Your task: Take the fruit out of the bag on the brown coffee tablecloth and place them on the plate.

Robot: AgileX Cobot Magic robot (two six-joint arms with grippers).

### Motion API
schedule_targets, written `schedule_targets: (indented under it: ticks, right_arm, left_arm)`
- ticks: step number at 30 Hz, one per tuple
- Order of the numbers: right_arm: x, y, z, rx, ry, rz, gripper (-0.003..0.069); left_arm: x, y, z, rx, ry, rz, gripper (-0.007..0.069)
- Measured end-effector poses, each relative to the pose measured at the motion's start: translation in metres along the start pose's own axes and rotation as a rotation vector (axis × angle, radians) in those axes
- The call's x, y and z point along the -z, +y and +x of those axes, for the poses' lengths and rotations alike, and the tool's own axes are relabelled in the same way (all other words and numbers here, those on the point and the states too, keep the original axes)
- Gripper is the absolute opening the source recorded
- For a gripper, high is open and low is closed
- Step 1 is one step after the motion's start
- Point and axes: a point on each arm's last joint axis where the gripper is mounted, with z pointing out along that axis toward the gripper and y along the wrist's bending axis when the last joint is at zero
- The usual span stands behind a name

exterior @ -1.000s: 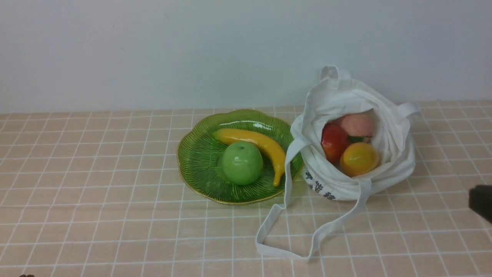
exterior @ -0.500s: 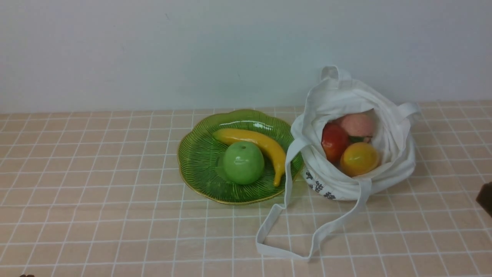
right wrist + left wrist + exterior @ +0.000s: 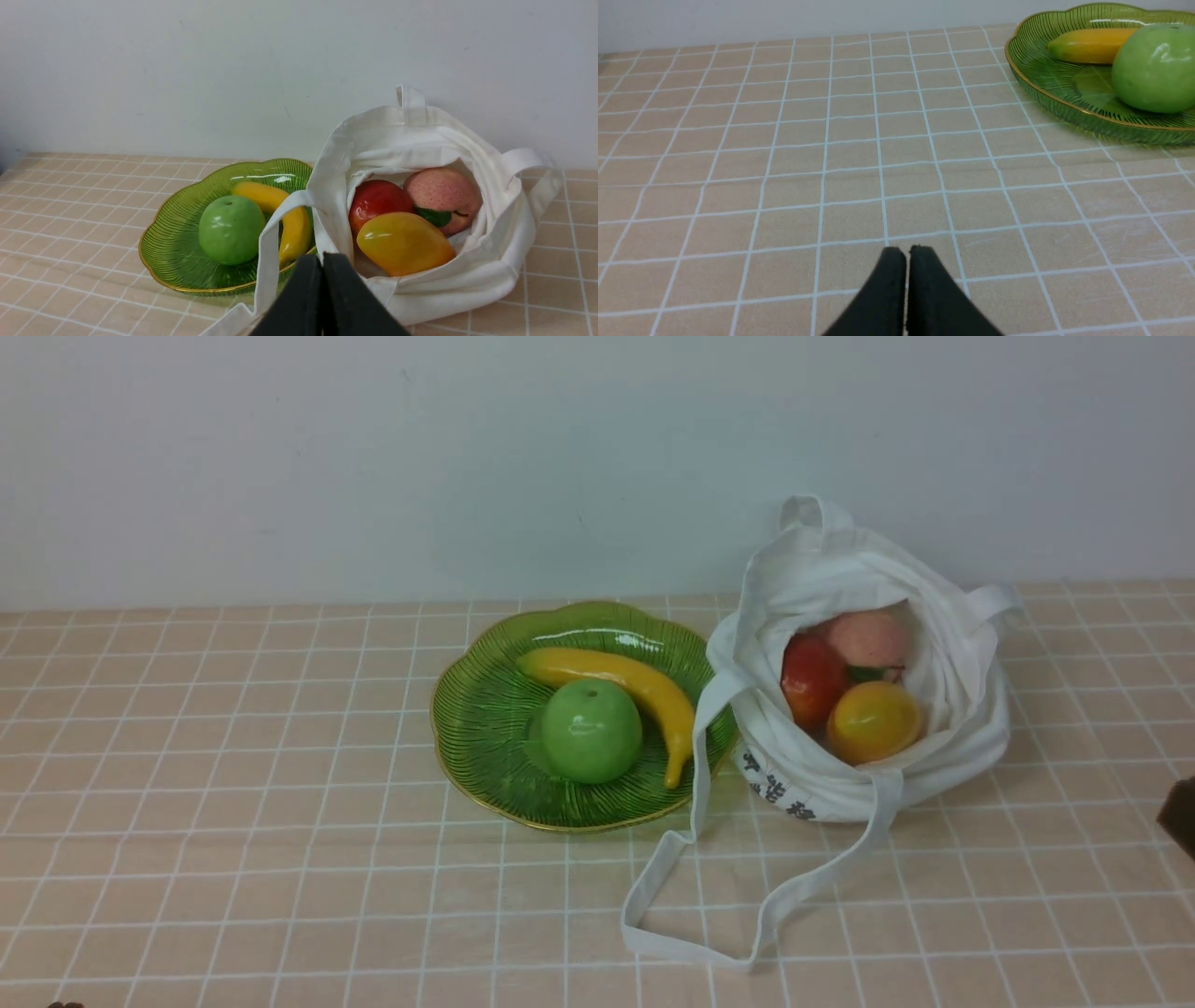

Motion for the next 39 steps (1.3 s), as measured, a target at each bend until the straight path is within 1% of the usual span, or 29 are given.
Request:
schedule_targets:
  ticks: [4,8,12,13,18,23,26,29,33,39]
  right_arm:
    - [0.001,-0.004,0.006,0.053,-0.004,0.03,-0.0014]
    - [0.007,-0.009,0.024,0.082,-0.023,0.071,-0.0014]
    - [0.018,-0.017,0.052,0.054,-0.08,0.13,-0.0014]
    - [0.019,-0.017,0.053,0.046,-0.09,0.134,-0.0014]
    - [0.028,-0.027,0.079,0.006,-0.162,0.259,-0.0014]
    - [0.027,-0.033,0.097,-0.013,-0.126,0.328,-0.0014]
    - [0.026,-0.033,0.101,-0.02,-0.08,0.325,-0.0014]
    - [0.026,-0.032,0.107,-0.017,-0.017,0.3,-0.0014]
    - [0.025,-0.029,0.107,0.005,0.0,0.252,-0.0014]
    - [0.025,-0.029,0.108,0.01,0.005,0.243,-0.0014]
  left_arm:
    - [0.0,0.0,0.0,0.0,0.0,0.0,-0.0008]
    - [0.0,0.0,0.0,0.0,0.0,0.0,-0.0008]
    - [0.0,0.0,0.0,0.0,0.0,0.0,-0.0008]
    - [0.0,0.0,0.0,0.0,0.0,0.0,-0.0008]
    - [0.0,0.0,0.0,0.0,0.0,0.0,-0.0008]
    - [0.0,0.0,0.0,0.0,0.0,0.0,-0.0008]
    - [0.0,0.0,0.0,0.0,0.0,0.0,-0.0008]
    - [0.0,0.0,0.0,0.0,0.0,0.0,-0.0008]
    - [0.0,0.0,0.0,0.0,0.0,0.0,-0.0008]
    - [0.0,0.0,0.0,0.0,0.0,0.0,-0.0008]
